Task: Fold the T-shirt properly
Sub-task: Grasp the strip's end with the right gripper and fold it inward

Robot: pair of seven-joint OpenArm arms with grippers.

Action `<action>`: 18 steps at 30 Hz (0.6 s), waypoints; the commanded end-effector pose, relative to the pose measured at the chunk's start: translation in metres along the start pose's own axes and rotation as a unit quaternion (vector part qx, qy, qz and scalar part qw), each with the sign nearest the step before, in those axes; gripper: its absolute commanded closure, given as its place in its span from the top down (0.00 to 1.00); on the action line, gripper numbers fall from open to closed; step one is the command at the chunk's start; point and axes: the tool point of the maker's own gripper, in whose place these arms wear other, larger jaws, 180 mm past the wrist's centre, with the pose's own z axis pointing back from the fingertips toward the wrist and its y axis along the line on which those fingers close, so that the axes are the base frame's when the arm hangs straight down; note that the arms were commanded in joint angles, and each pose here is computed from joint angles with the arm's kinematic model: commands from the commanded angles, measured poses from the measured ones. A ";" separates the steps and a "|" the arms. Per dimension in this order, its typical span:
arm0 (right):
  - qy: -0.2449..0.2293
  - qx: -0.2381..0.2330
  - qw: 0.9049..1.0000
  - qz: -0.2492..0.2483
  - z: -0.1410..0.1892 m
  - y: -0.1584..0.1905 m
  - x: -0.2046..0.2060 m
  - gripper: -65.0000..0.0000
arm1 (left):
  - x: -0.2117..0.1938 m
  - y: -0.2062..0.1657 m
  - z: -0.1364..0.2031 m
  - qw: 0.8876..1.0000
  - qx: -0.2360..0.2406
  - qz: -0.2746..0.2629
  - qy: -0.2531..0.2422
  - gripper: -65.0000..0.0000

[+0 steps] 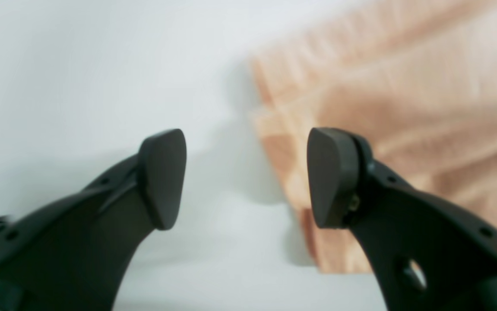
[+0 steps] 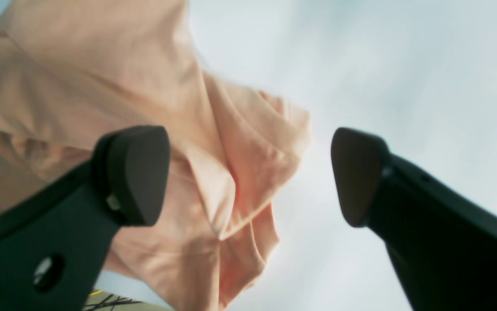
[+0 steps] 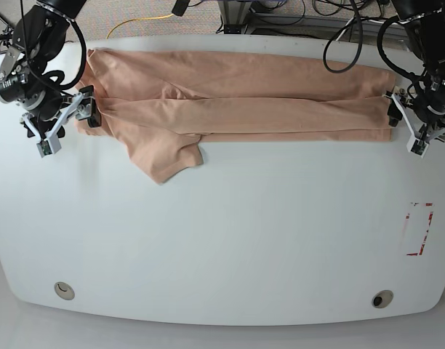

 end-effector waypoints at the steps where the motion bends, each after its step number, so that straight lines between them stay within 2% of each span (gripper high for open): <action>1: -0.031 -0.005 0.999 0.009 0.004 -0.005 0.021 0.86 | 0.027 0.003 0.015 0.999 0.018 -0.015 -0.042 0.61; 9: -0.030 0.073 0.997 -0.001 -0.047 0.023 0.047 0.83 | 0.044 -0.024 0.006 0.998 -0.008 0.005 -0.069 0.60; 14: -0.027 0.116 0.993 -0.022 -0.077 0.035 0.057 0.72 | 0.038 -0.057 -0.003 0.997 -0.047 0.001 -0.059 0.60; 18: -0.034 0.152 0.987 -0.036 -0.102 0.048 0.071 0.71 | 0.025 -0.062 -0.013 0.997 -0.062 0.013 -0.040 0.60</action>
